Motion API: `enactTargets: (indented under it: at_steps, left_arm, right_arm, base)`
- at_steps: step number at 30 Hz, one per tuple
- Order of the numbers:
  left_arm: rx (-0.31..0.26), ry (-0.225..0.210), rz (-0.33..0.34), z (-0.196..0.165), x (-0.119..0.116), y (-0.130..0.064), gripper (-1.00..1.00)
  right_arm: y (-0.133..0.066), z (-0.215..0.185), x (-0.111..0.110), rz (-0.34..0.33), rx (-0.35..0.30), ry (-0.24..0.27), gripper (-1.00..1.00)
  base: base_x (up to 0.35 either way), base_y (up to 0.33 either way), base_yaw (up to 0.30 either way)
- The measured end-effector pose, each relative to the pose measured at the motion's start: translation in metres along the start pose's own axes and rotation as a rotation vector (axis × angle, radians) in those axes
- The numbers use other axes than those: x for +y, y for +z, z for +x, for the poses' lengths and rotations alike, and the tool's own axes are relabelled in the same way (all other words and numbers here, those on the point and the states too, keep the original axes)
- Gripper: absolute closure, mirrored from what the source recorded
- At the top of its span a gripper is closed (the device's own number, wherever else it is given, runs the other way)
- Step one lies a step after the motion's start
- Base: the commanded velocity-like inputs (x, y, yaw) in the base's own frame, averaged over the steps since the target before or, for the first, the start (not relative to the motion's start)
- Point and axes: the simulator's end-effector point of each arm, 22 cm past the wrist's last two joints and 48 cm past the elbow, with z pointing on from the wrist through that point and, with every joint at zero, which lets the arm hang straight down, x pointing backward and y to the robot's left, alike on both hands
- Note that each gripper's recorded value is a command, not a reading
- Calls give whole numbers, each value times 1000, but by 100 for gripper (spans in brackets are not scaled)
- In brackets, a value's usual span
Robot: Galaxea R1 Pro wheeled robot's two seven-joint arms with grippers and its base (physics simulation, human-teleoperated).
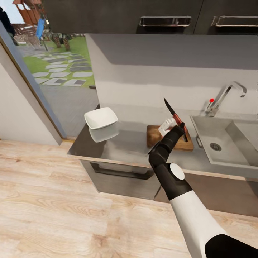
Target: In the kitchen, take the Vidalia onion out of the sink, dice it on the chopping board with the paring knife, put the diced onion into the bowl on the countertop, then place both the paring knife and the chopping board into the sink.
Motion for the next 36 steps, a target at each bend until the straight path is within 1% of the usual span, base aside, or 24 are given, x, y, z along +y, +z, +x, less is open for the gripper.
enactTargets:
  at_steps: [4,8,16,20,22,24,27,29,30,33,36]
  left_arm:
    - [-1,0,-1,-1,1,0,-100]
    - [-5,0,-1,-2,1,0,-100]
    - [-12,-2,0,-5,0,-1,-100]
    - [-16,-1,1,-7,0,-1,-100]
    - [-16,-1,1,-7,0,-1,-100]
    - [-17,-1,1,-7,0,-1,-100]
    - [-17,-1,1,-7,0,-1,-100]
    - [-17,-1,1,-8,0,-1,-100]
    - [-17,-1,1,-8,0,-1,-100]
    - [-17,-1,1,-8,0,-1,-100]
    - [-17,-1,1,-8,0,-1,-100]
  right_arm:
    - [0,2,4,-18,5,11,100]
    - [-2,5,7,-26,8,11,100]
    - [-5,8,7,-30,10,8,100]
    - [-6,9,5,-21,10,7,100]
    - [-6,12,12,-28,14,-9,100]
    - [-7,16,25,-44,20,-40,100]
    - [-7,17,36,-36,5,-73,100]
    - [-8,15,41,-9,-21,-95,100]
    - [-8,13,42,19,-39,-109,100]
    - [-12,11,41,73,-61,-128,100]
    - [-12,11,40,85,-64,-131,100]
  base:
    - [15,0,-158]
    - [2,0,-189]
    - [0,0,-184]
    - [0,0,-123]
    - [0,0,-28]
    - [0,0,-11]
    - [0,0,-5]
    - [0,0,-1]
    - [0,0,0]
    - [0,0,0]
    - [0,0,0]
